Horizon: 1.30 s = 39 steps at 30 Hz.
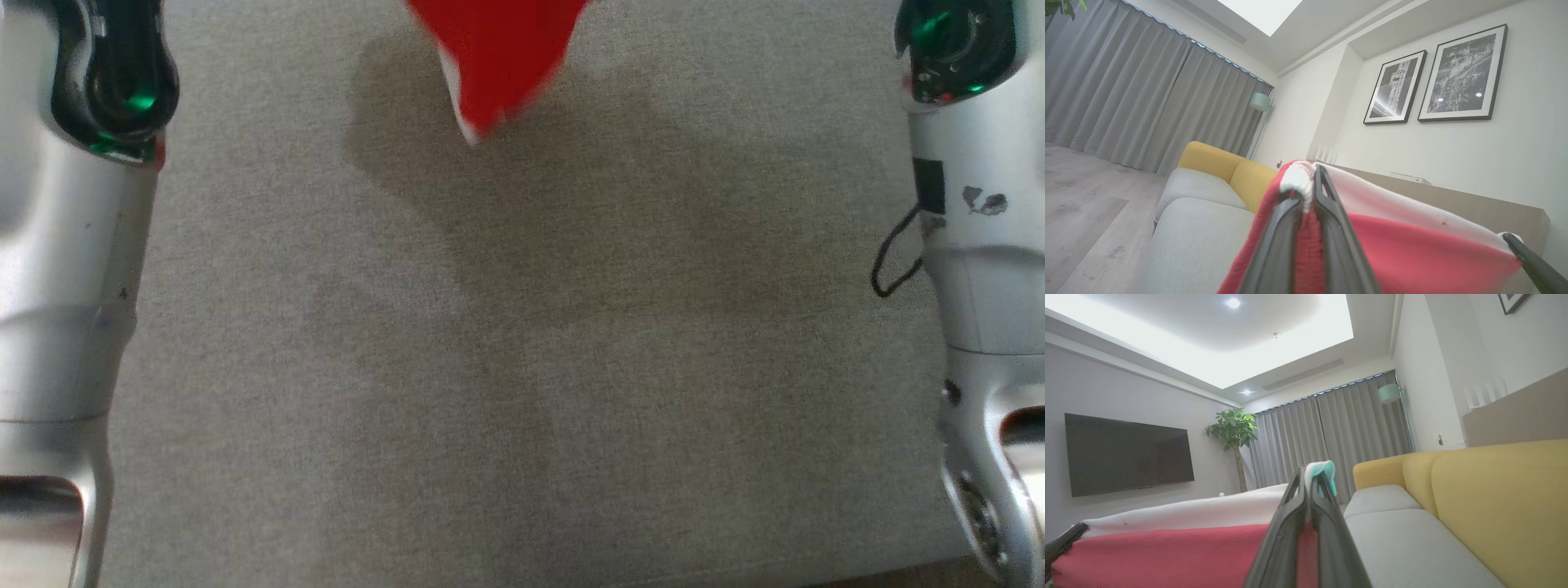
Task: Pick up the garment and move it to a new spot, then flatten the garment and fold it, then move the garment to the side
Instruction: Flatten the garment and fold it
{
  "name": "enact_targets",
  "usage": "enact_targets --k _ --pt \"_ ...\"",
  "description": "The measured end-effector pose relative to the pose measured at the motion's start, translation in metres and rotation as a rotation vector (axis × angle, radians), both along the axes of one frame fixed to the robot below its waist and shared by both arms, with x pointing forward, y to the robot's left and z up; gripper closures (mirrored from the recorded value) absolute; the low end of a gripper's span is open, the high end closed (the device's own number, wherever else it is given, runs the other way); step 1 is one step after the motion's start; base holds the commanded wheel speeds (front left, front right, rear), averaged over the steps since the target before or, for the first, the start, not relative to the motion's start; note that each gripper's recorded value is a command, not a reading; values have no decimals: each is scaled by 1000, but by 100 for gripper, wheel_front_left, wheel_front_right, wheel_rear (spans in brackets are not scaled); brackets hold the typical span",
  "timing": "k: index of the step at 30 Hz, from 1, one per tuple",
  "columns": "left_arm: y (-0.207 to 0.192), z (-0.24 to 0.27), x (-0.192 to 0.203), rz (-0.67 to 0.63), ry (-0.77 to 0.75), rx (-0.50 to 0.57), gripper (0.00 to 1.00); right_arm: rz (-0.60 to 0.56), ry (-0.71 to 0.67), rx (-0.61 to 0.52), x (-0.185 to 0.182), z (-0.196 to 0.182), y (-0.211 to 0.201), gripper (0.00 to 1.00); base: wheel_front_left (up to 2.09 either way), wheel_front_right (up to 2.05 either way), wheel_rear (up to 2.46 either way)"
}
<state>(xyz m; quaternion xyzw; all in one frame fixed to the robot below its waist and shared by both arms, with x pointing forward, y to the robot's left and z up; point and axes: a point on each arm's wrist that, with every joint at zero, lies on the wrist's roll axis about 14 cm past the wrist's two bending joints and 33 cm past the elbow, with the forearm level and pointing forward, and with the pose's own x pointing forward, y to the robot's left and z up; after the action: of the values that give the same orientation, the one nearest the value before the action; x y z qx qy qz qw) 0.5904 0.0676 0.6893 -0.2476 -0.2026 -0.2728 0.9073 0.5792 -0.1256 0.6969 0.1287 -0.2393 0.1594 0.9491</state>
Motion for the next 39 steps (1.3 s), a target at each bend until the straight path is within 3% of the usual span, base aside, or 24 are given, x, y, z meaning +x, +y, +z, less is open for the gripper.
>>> enact_targets --k 5,9,16,18,24,30,39 --pt "2 -8 -8 6 -5 1 100 13 -23 -78 -3 -5 5 100 0 0 0" --pt "-4 -61 -31 -29 119 12 100 50 74 -123 -11 -46 11 100 0 0 0" --pt "-10 -163 -116 -124 419 43 100 132 522 -157 -69 -164 5 100 0 0 0" --pt "-9 -169 -129 -136 453 28 100 147 588 -158 -82 -176 3 100 0 0 0" --pt "-17 -197 -217 -313 689 15 100 158 919 -155 -167 -231 -26 100 0 0 0" --pt "-11 -213 -273 -383 894 34 100 184 1123 -121 -238 -251 -22 100 0 0 0" --pt "-20 -225 -339 -481 1150 42 100 75 1316 -172 -291 -247 -45 100 0 0 0"
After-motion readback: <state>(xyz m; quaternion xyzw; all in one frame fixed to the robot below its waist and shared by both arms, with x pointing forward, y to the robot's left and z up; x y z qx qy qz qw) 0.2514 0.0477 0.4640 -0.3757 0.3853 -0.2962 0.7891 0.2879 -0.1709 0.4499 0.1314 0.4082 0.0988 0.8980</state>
